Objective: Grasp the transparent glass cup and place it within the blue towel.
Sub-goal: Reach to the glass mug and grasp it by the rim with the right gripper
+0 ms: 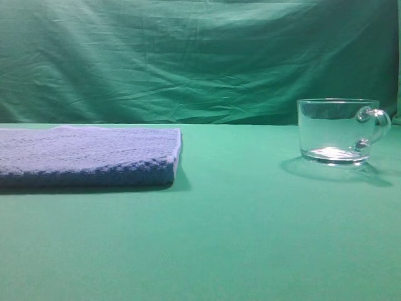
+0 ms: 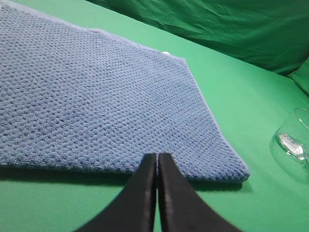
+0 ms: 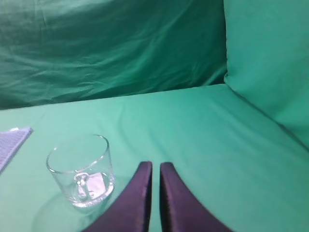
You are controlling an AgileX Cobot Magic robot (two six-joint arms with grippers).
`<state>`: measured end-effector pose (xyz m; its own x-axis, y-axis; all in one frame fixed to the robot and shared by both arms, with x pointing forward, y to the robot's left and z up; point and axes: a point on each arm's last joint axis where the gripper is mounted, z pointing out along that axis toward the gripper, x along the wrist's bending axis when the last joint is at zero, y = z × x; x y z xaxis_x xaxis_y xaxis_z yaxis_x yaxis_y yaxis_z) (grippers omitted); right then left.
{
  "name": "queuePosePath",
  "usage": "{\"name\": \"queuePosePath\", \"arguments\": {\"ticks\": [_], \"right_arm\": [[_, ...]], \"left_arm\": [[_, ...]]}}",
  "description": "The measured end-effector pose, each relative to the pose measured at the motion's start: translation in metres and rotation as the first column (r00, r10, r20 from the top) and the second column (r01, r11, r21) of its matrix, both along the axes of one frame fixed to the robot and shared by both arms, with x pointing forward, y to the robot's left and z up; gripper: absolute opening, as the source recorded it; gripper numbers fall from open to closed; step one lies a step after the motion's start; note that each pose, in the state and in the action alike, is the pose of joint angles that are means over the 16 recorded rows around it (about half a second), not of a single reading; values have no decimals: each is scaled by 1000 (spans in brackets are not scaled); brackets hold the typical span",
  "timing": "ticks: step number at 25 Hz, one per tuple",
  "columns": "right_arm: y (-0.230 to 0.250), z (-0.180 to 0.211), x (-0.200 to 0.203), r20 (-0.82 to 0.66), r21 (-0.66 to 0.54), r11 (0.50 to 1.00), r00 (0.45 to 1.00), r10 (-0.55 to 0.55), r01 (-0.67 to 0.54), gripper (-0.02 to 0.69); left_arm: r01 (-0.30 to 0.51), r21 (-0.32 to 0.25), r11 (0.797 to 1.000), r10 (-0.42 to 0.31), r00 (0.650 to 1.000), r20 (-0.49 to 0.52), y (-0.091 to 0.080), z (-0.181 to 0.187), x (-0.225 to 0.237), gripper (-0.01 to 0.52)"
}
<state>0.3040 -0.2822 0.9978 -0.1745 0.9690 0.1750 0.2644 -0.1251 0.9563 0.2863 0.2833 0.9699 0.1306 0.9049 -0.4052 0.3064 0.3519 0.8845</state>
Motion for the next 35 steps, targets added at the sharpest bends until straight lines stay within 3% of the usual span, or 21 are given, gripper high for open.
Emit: {"name": "queuePosePath", "arguments": {"ticks": [7, 17, 20, 30, 35], "right_arm": [[14, 28, 32, -210, -118, 982, 970, 122, -150, 51], [32, 42, 97, -468, -211, 927, 865, 183, -310, 75], [37, 44, 115, -533, -208, 914, 824, 193, -349, 148], [52, 28, 169, -720, -157, 885, 665, 201, -437, 516], [57, 8, 191, -776, -147, 865, 598, 199, -479, 611]], "left_arm": [[0, 0, 1000, 0, 1000, 0, 0, 0, 0, 0], [0, 0, 1000, 0, 1000, 0, 0, 0, 0, 0], [0, 0, 1000, 0, 1000, 0, 0, 0, 0, 0], [0, 0, 1000, 0, 1000, 0, 0, 0, 0, 0], [0, 0, 1000, 0, 1000, 0, 0, 0, 0, 0]]}}
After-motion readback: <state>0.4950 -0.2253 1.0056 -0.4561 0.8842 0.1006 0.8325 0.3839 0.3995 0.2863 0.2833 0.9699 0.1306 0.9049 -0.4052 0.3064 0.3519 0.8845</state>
